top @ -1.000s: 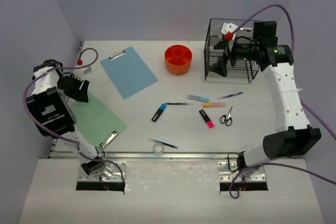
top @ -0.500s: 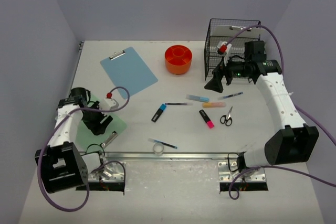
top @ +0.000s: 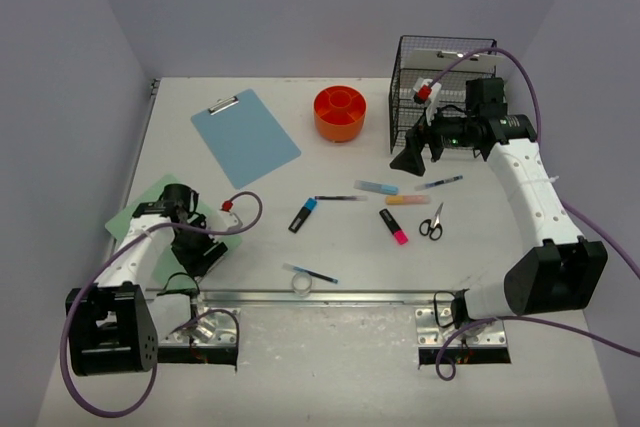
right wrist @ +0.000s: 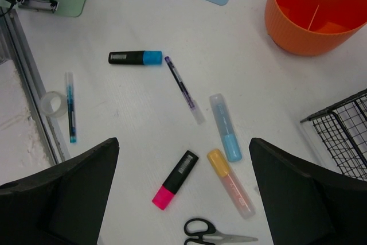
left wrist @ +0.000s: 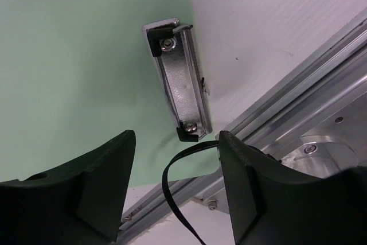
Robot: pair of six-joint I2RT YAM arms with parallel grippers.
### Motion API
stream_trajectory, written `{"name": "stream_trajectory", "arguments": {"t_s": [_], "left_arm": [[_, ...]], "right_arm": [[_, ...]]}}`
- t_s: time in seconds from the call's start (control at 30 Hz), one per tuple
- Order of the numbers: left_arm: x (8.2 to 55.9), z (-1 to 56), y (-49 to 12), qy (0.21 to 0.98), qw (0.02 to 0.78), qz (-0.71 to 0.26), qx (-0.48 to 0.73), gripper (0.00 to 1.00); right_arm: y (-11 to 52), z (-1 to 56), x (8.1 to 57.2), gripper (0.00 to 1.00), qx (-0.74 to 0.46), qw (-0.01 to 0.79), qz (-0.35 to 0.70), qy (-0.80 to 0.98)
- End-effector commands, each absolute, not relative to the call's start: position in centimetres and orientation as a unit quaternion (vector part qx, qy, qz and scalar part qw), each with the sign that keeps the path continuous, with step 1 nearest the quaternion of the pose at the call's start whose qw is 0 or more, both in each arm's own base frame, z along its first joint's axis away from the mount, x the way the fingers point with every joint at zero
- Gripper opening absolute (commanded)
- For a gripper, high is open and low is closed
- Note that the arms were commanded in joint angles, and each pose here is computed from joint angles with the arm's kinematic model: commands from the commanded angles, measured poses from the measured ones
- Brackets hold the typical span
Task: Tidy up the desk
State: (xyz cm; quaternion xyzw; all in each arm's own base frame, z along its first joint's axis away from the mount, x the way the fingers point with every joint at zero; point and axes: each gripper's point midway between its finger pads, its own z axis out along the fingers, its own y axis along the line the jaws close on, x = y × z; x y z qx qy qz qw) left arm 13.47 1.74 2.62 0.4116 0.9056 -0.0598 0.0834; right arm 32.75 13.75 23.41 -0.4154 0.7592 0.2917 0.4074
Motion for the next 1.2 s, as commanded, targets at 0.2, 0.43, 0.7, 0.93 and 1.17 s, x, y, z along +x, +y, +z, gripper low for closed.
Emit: {"name": "stream_trajectory", "arguments": {"t_s": [0.2, 0.43, 0.7, 0.93, 1.17], "left_arm": [[14.3, 2.6, 1.3, 0.917, 0.077, -0.039, 0.39, 0.55], [15.3, 2.0, 0.9, 0.919, 0.06, -0.015, 0.39, 0.32], [15.4, 0.8, 1.1, 0.923, 0.041, -0.016, 0.382, 0.05], [15.4, 0.2, 0.9, 0.925, 0.036, -0.023, 0.379, 0.19], [16.7, 0.8, 0.9, 0.924, 0.055, -0.015, 0.377, 0.23]], "right_arm": [[13.5, 23.5, 33.6, 0.96, -0.417, 0.416, 0.28, 0.758], [13.3, 23.1, 33.7, 0.96, -0.419, 0.414, 0.274, 0.761], [13.2, 23.2, 33.7, 0.96, -0.425, 0.414, 0.269, 0.759], [13.2, 23.3, 33.9, 0.96, -0.425, 0.409, 0.271, 0.76], [13.4, 23.2, 33.9, 0.96, -0.426, 0.406, 0.277, 0.76]]}}
